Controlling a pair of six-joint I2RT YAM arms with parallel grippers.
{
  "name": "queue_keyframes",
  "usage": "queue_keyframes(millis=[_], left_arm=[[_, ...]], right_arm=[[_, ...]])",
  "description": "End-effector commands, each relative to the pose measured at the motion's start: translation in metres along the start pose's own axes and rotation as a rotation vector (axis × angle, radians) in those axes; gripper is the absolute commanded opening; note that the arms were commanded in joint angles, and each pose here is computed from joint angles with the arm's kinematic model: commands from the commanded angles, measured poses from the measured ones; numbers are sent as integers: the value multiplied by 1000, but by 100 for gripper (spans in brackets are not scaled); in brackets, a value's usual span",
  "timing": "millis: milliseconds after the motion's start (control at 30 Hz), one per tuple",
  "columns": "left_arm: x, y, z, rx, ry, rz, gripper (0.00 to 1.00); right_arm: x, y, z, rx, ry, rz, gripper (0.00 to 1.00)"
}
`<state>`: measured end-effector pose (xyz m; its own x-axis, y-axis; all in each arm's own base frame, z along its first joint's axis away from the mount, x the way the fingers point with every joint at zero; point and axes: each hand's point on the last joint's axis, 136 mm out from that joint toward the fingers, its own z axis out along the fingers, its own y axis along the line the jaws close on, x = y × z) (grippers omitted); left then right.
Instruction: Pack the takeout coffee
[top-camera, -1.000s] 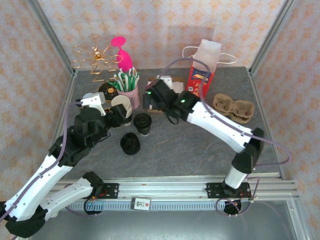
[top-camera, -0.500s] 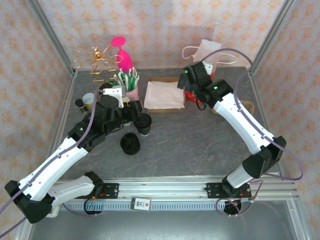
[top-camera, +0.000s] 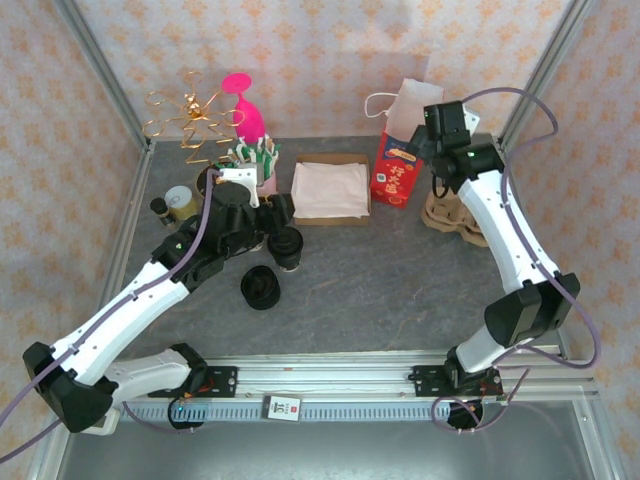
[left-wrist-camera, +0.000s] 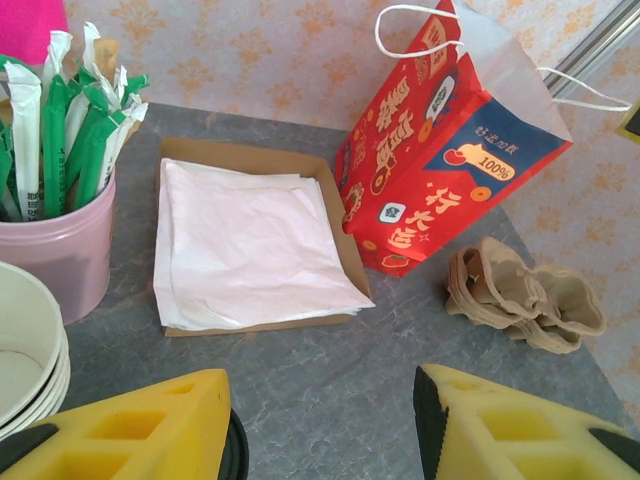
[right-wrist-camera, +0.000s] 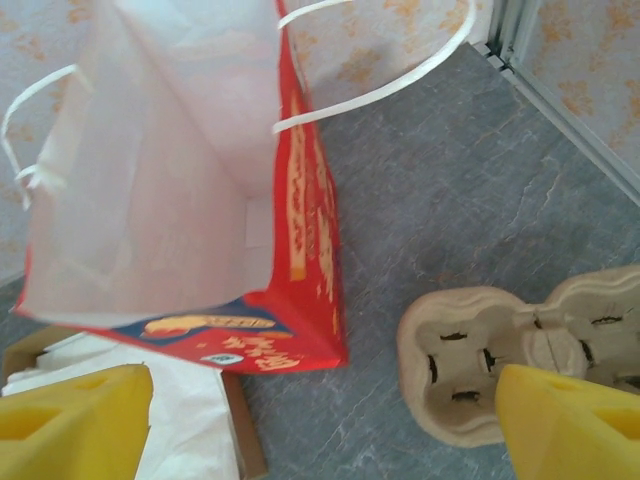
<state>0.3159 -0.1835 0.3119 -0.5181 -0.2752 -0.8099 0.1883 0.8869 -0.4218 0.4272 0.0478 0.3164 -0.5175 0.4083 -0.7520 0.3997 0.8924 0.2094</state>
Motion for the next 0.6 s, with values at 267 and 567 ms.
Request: queue_keyframes(millis=[267,567], left_arm=[[-14,-16,10,59,-29,14,54],[-4,-23,28,90,9,18,53]], right_arm=[[-2,-77,12,6,8,135,83],[67,-144,55,-9,132,182,79]])
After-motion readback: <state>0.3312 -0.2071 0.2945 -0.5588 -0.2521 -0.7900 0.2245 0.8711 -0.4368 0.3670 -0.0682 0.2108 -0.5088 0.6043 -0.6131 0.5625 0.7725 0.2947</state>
